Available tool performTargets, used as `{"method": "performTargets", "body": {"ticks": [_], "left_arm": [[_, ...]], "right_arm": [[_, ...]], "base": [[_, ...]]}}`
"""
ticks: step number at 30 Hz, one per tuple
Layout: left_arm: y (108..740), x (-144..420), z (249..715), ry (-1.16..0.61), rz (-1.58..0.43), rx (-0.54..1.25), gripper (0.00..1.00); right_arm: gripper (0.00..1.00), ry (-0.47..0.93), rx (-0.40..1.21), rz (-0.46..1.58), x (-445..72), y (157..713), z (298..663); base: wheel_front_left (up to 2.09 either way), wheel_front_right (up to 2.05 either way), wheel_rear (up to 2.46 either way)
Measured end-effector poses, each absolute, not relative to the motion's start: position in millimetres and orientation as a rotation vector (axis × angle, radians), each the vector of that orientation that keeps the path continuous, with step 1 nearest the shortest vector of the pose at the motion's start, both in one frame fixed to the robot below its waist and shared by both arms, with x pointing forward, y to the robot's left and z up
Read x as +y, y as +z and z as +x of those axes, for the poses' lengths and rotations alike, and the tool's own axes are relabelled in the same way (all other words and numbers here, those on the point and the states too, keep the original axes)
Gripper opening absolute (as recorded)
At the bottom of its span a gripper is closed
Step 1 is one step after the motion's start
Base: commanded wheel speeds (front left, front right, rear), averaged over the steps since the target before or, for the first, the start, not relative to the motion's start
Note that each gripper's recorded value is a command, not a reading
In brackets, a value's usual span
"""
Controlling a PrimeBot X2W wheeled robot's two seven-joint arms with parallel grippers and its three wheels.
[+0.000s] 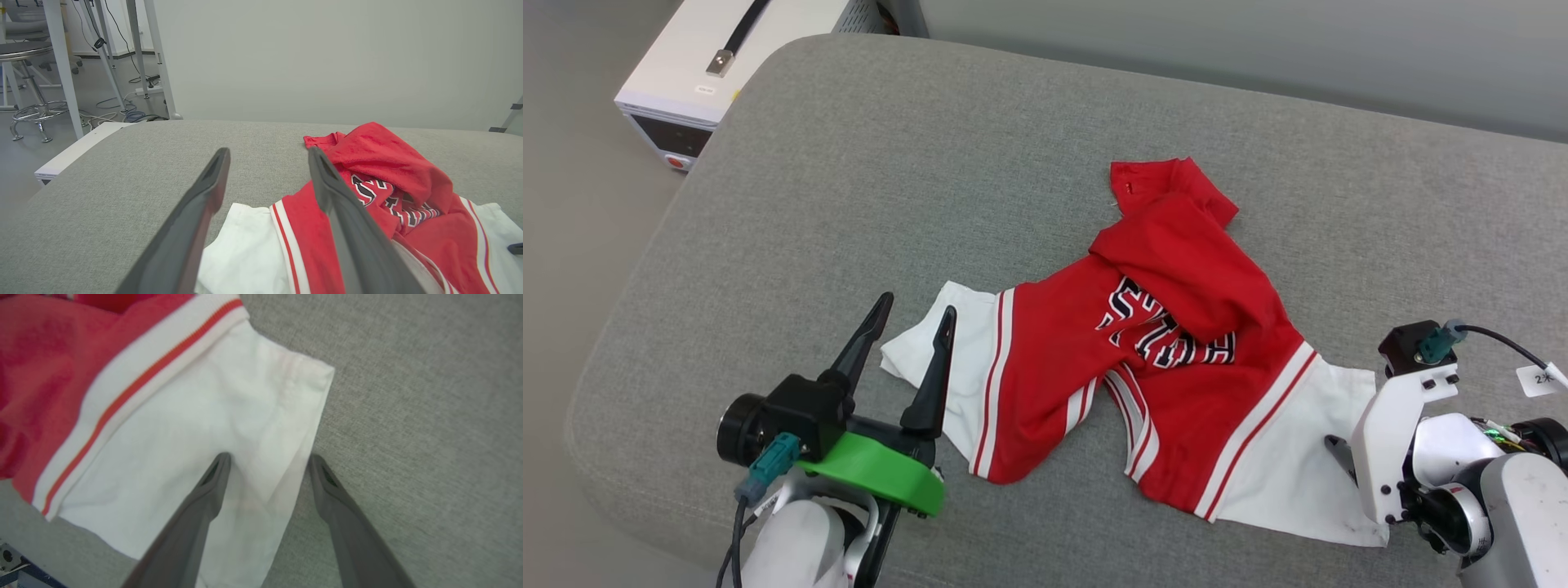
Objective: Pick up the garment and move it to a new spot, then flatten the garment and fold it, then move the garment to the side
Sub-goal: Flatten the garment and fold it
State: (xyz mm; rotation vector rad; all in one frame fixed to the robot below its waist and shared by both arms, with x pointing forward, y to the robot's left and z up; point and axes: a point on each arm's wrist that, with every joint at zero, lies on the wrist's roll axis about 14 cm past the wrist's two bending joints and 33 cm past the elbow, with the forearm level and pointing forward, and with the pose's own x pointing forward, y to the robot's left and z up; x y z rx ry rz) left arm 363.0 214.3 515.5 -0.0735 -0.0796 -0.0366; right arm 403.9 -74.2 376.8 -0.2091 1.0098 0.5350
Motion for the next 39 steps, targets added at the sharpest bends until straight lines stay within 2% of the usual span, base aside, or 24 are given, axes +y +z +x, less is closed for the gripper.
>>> {"method": "performTargets", "body": {"ticks": [1, 2, 8, 16, 17, 23, 24, 25, 33, 39], "left_arm": [[515, 215, 363, -0.035, -0.072, -0.077, 1.00], [514, 216, 363, -0.033, -0.071, -0.075, 1.00], [512, 217, 367, -0.034, -0.072, -0.071, 1.00], [509, 205, 374, -0.073, -0.082, -0.064, 1.00], [505, 200, 377, -0.086, -0.087, -0.050, 1.00], [495, 196, 381, -0.099, -0.094, -0.023, 1.00], [495, 195, 382, -0.101, -0.095, -0.021, 1.00], [495, 195, 382, -0.103, -0.095, -0.021, 1.00], [501, 187, 386, -0.129, -0.113, -0.041, 1.00], [513, 180, 386, -0.159, -0.145, -0.073, 1.00]], "right_arm": [[0.16, 0.537, 1.014, -0.208, -74, 375, 404], [0.00, 0.539, 1.014, -0.211, -74, 374, 404], [0.00, 0.504, 0.984, -0.230, -94, 378, 413], [0.00, 0.282, 0.965, -0.284, -187, 395, 437], [0.00, 0.222, 0.973, -0.287, -211, 397, 440], [0.00, 0.151, 0.977, -0.285, -241, 394, 443], [0.25, 0.148, 0.971, -0.279, -242, 393, 443], [1.00, 0.147, 0.957, -0.277, -242, 393, 444], [1.00, 0.140, 0.770, -0.228, -239, 414, 454], [1.00, 0.158, 0.450, -0.172, -226, 473, 467]], "base": [[0.00, 0.00, 0.00], [0.00, 0.00, 0.00], [0.00, 0.00, 0.00], [0.00, 0.00, 0.00], [0.00, 0.00, 0.00], [0.00, 0.00, 0.00], [0.00, 0.00, 0.00], [0.00, 0.00, 0.00], [0.00, 0.00, 0.00], [0.00, 0.00, 0.00]]}}
